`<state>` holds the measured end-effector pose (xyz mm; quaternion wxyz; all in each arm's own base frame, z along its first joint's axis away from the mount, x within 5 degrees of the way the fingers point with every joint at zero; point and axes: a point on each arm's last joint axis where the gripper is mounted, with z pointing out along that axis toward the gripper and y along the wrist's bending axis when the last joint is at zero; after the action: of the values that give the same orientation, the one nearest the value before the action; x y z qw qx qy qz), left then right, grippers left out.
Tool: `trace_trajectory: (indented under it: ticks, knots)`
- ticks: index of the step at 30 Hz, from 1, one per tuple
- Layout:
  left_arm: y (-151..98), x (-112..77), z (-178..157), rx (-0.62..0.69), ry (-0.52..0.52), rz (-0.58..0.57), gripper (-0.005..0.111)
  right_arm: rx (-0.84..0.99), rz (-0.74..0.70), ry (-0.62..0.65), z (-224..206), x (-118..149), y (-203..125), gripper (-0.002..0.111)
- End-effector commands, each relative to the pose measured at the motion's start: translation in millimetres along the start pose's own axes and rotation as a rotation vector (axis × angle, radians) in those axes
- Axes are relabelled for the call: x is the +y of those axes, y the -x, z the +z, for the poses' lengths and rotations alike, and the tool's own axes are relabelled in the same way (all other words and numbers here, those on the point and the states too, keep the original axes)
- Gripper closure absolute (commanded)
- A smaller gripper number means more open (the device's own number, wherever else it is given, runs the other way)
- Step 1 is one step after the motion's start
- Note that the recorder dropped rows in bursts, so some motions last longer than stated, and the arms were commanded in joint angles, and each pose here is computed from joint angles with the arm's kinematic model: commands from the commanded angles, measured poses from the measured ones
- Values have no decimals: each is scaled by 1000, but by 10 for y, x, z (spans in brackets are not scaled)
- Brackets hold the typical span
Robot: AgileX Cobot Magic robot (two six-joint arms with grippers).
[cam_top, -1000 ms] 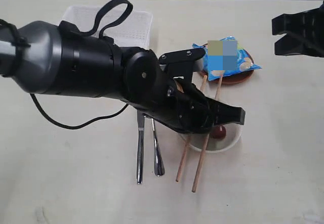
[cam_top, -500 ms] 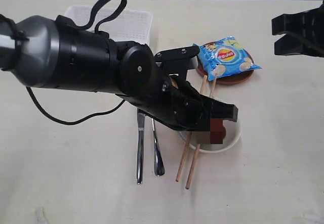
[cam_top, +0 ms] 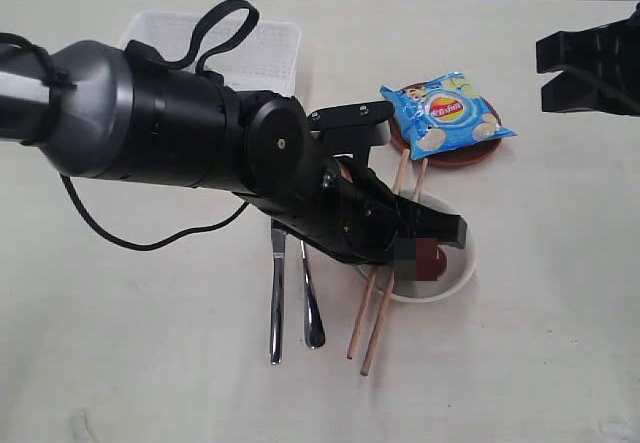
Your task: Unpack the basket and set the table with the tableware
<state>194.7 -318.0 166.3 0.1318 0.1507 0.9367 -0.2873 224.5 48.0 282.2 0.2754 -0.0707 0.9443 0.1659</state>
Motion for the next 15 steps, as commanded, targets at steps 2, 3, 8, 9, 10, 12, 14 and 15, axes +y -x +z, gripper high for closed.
trace_trajectory:
  ticks: [2,3,8,9,10,12,14,15]
  knots:
    - [26,-14,-3,-20,-6,2,106,-12,3,2,-16,-1,-1,109]
    - [28,-15,-3,-23,-7,-1,106,-12,3,2,-16,-1,-1,109]
    - [35,-20,-3,-30,-13,-19,96,-12,3,2,-16,-1,-1,109]
    - [35,-20,-3,-30,-13,-19,91,-12,3,2,-16,-1,-1,109]
    - [35,-20,-3,-30,-13,-19,84,-12,3,2,-16,-1,-1,109]
    - [35,-20,-3,-30,-13,-19,70,-12,3,2,-16,-1,-1,109]
    - [35,-20,-3,-30,-13,-19,66,-12,3,2,-16,-1,-1,109]
    - [35,-20,-3,-30,-13,-19,66,-12,3,2,-16,-1,-1,109]
